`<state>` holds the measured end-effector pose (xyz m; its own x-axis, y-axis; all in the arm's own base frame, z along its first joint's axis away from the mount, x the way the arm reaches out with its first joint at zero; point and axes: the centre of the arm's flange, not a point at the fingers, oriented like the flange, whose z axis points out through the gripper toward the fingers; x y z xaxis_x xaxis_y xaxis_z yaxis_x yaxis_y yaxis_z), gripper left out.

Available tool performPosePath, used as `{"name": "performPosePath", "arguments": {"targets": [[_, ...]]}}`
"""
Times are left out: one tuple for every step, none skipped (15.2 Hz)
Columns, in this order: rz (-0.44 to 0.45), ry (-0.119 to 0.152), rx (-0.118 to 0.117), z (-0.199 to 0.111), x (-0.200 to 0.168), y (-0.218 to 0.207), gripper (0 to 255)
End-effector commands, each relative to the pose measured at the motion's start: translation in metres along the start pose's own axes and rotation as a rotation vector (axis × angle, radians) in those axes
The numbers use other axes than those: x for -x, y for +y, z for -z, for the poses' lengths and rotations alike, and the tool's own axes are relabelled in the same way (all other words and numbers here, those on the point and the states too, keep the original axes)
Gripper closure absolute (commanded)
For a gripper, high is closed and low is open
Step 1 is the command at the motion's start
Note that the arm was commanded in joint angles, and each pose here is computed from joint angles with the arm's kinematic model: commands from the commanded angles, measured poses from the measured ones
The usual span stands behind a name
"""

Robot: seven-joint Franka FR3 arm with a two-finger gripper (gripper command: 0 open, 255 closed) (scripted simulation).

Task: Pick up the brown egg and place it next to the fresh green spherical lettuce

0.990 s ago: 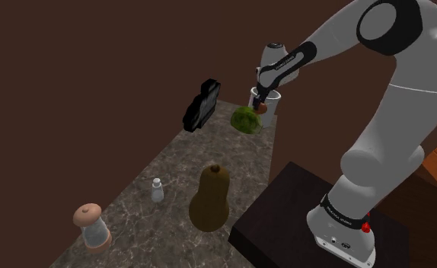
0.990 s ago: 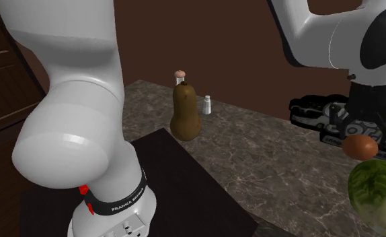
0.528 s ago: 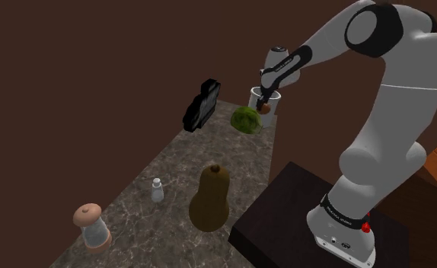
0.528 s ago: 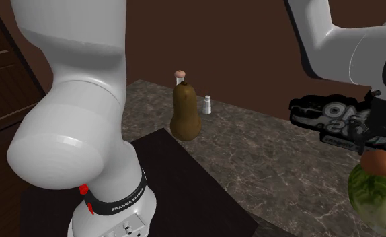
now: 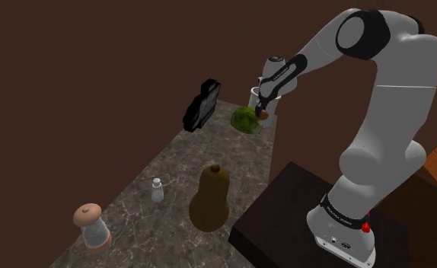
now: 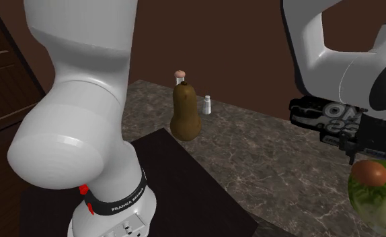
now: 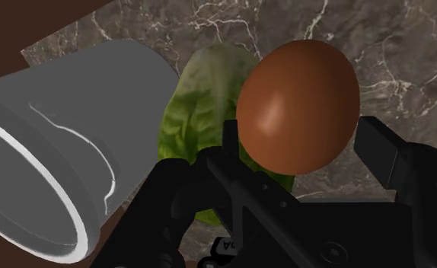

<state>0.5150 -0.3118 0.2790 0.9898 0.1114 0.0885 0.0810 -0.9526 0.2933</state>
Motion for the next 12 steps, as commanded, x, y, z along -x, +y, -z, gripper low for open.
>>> {"name": "performPosePath", "arguments": {"targets": [[0.000,0.001,0.000,-0.010,0.001,-0.003,255],[0.000,0.001,0.000,-0.015,0.001,-0.004,255],[0.000,0.001,0.000,-0.020,0.002,-0.006,255],[0.000,0.001,0.000,-0.025,0.002,-0.007,255],[0.000,0.001,0.000,-0.030,0.002,-0.009,255],[0.000,0.001,0.000,-0.035,0.003,-0.010,255],[0.000,0.001,0.000,-0.040,0.003,-0.012,255],[0.000,0.001,0.000,-0.045,0.004,-0.013,255],[0.000,0.001,0.000,-0.050,0.004,-0.015,255],[0.000,0.001,0.000,-0.055,0.005,-0.016,255],[0.000,0.001,0.000,-0.061,0.005,-0.018,255],[0.000,0.001,0.000,-0.066,0.006,-0.020,255]]}}
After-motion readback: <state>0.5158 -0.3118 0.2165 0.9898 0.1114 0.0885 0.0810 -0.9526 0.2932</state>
